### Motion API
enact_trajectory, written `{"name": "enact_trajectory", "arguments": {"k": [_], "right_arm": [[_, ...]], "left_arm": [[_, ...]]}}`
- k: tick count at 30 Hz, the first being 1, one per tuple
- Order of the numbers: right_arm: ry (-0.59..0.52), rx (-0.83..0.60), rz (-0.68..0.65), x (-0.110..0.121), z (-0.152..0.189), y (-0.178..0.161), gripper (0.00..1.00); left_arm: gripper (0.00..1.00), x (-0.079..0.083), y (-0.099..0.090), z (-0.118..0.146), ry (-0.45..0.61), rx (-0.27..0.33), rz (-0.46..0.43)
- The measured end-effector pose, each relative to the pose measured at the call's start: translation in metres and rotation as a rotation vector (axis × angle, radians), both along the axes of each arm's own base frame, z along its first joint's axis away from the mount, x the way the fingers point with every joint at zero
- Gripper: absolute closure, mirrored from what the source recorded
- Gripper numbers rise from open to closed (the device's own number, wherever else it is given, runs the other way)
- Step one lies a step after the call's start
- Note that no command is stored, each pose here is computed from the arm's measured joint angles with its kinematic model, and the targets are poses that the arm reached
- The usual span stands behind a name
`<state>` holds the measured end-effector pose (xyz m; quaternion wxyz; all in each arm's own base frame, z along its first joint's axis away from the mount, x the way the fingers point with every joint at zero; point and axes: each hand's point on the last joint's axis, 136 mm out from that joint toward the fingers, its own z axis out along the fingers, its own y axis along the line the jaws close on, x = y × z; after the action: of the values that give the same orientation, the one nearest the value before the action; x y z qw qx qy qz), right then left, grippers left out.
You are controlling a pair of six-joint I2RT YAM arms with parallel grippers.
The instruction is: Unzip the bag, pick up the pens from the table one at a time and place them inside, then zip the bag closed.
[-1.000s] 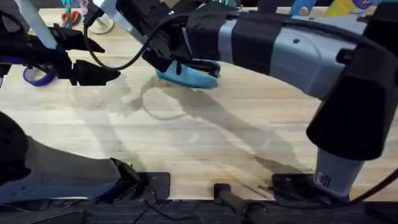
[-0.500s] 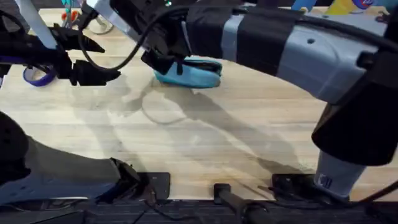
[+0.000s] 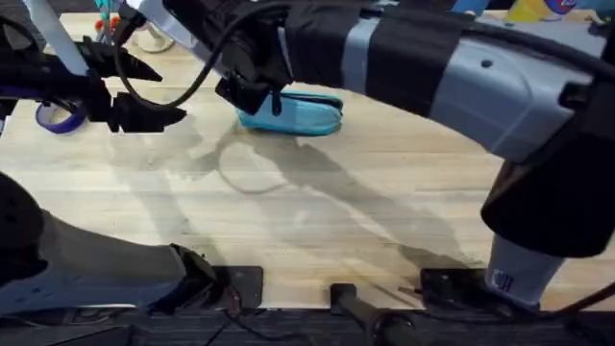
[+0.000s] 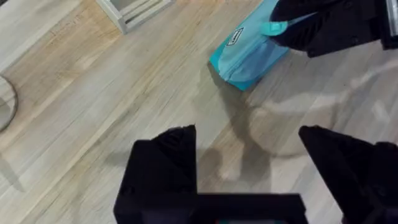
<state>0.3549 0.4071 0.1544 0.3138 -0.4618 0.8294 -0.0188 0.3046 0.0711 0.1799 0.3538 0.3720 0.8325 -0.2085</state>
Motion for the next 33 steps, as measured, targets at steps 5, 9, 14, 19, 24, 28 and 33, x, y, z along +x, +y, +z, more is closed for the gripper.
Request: {"name": "enact_trajectory", "arguments": {"k": [5,9,14,19,24,28,33], "right_arm": [[-0.004,0.015,0.004,0.0007,0.0053,0.0029,0.97],[0.008,0.027,0.014,-0.0009,0.0056,0.0053,0.97],[0.015,0.032,0.017,-0.001,0.0052,0.0056,0.97],[0.02,0.031,0.016,-0.0008,0.0052,0.0043,0.97],[0.015,0.015,0.039,-0.0012,0.0057,0.0041,0.97],[0.013,0.011,0.049,-0.0015,0.0092,0.004,0.97],[0.012,0.006,0.054,-0.0007,0.0107,0.0029,0.97]], "left_arm": [[0.007,-0.0001,0.0,0.0001,0.0,0.0,0.0],[0.007,0.0,0.0,0.0,0.0,0.0,0.0],[0.007,-0.0001,0.0,0.0001,0.0,0.0,0.0],[0.007,0.0,0.0,0.0,0.0,0.0,0.0],[0.007,0.0,0.0,0.0,0.0,0.0,0.0],[0.007,-0.0001,0.0,0.0001,0.0,0.0,0.0],[0.007,0.0006,0.0005,0.0,-0.003,0.002,0.0]]}}
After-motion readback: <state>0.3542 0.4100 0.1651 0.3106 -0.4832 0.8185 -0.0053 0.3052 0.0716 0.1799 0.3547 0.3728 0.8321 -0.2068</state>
